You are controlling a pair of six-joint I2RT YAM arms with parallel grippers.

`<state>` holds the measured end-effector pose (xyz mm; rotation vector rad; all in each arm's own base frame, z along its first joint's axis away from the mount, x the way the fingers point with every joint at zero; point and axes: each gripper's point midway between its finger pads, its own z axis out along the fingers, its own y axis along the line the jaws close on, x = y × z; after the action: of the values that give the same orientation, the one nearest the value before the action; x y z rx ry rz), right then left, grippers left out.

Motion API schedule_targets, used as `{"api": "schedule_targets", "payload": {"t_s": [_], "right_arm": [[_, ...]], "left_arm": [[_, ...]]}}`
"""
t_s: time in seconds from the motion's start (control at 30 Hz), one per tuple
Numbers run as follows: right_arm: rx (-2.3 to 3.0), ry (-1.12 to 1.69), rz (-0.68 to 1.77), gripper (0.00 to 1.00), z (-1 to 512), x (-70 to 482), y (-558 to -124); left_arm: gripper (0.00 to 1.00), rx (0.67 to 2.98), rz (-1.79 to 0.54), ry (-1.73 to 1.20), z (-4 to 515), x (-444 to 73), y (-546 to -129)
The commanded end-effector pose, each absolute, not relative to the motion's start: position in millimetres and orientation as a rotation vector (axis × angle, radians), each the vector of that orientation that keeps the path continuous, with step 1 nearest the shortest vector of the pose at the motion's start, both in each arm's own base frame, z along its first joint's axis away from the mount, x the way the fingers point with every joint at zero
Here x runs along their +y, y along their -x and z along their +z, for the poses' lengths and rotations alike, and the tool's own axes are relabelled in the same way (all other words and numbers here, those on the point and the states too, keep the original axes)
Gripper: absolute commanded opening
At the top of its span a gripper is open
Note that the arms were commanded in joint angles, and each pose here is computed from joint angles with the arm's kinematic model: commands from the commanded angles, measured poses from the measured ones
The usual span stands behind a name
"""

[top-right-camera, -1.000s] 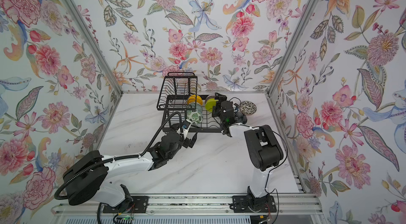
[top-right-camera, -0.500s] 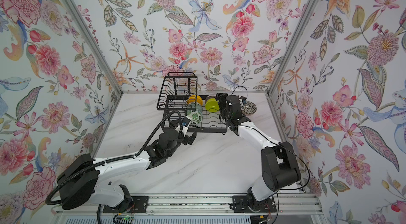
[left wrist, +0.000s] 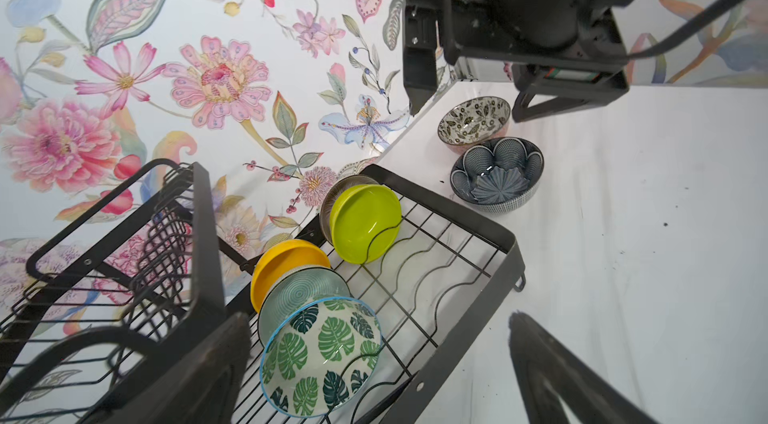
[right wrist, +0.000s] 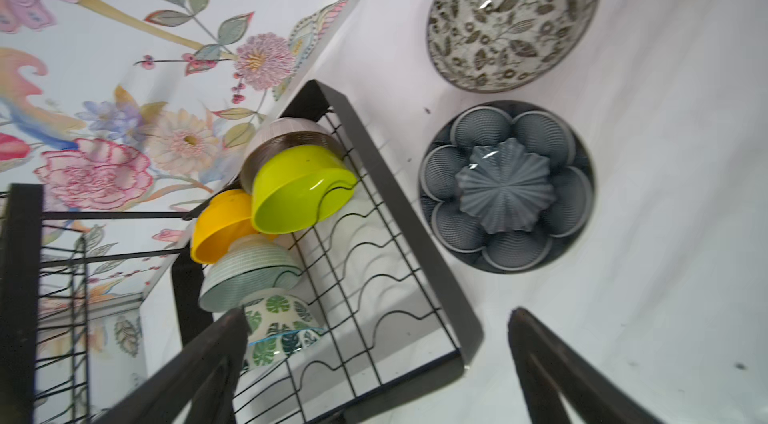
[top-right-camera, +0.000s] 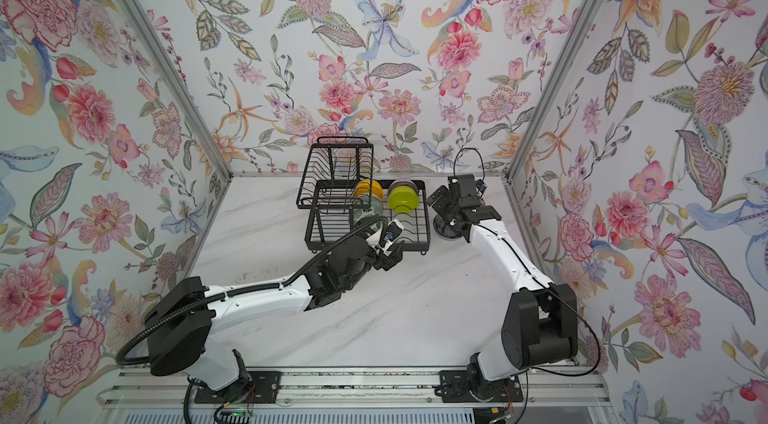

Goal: Load the bowls into the dish rack
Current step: 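Open the right gripper and withdraw it from the lime-green bowl, then move the right gripper to the blue-grey patterned bowl on the table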

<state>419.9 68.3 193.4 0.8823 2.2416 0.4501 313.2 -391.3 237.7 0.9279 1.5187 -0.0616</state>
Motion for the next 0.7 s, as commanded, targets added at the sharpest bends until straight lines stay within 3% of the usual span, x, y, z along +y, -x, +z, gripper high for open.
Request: {"api": "schedule_targets", "payload": {"t_s": [0.0,0.3,0.67], "right_arm": [[2.363,-0.839,0.307,0.99,172.0,44.0,-392.3],[2.572,-0.915,0.299,0.98,110.3,20.7,-378.5],[2.649,-0.921,0.462,0.89,68.0,29.4,-405.9]], "left_arm": [[0.99,1.471,-0.024,-1.022,234.6,-409.4,-312.1],[0.99,1.46,0.003,-1.019,234.4,-441.5,-328.1],[0.99,1.49,-0.043,-1.016,228.5,-451.6,-326.5]]}}
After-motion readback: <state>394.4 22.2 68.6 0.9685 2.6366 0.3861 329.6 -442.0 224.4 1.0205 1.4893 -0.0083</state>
